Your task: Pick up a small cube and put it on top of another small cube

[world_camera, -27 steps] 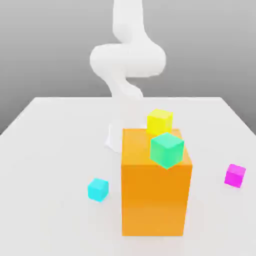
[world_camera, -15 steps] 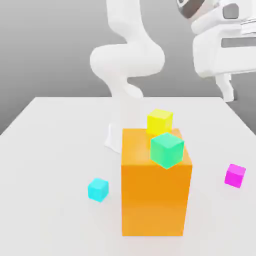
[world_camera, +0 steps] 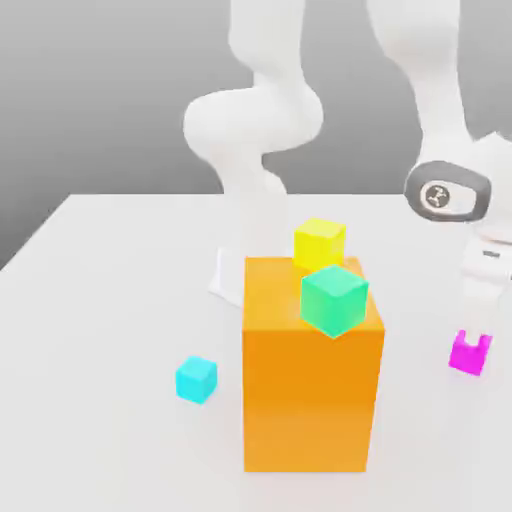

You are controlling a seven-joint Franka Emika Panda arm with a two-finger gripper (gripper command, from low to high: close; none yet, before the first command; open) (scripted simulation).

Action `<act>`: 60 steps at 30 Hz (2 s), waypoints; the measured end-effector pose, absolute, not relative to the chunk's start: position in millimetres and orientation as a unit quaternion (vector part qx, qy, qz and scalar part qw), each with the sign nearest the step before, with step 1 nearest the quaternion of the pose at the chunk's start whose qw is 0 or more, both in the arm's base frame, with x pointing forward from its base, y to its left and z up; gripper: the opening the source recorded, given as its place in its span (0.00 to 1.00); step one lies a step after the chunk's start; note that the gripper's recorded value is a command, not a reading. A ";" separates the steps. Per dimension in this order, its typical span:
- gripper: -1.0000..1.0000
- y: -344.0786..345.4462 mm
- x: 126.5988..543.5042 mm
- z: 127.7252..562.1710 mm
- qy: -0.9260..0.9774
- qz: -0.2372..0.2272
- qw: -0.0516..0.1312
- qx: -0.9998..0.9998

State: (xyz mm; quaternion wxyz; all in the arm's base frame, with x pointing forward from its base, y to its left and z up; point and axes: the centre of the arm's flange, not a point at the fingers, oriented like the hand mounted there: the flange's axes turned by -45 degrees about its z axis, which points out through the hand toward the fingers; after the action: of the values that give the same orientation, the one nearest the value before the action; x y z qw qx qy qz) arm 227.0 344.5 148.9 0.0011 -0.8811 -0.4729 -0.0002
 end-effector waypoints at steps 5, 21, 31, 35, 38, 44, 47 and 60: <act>0.00 343.6 226.0 131.0 -0.474 0.000 0.001 -0.881; 0.00 333.7 317.3 200.6 -0.438 0.028 -0.017 -0.898; 0.00 238.9 485.8 239.4 -0.372 0.073 -0.048 -0.924; 0.00 156.0 528.5 268.9 -0.343 0.082 -0.064 -0.934; 0.00 85.7 547.6 292.8 -0.319 0.091 -0.075 -0.940; 0.00 -81.0 506.9 312.0 -0.261 0.105 -0.076 -0.957; 0.00 -172.6 447.4 307.6 -0.225 0.113 -0.061 -0.966; 0.00 -120.2 321.6 250.9 -0.310 0.037 -0.013 -0.950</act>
State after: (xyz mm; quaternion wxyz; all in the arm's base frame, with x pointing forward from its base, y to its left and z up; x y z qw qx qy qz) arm 321.6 -120.2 250.9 -0.0129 -0.9499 -0.3102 0.0367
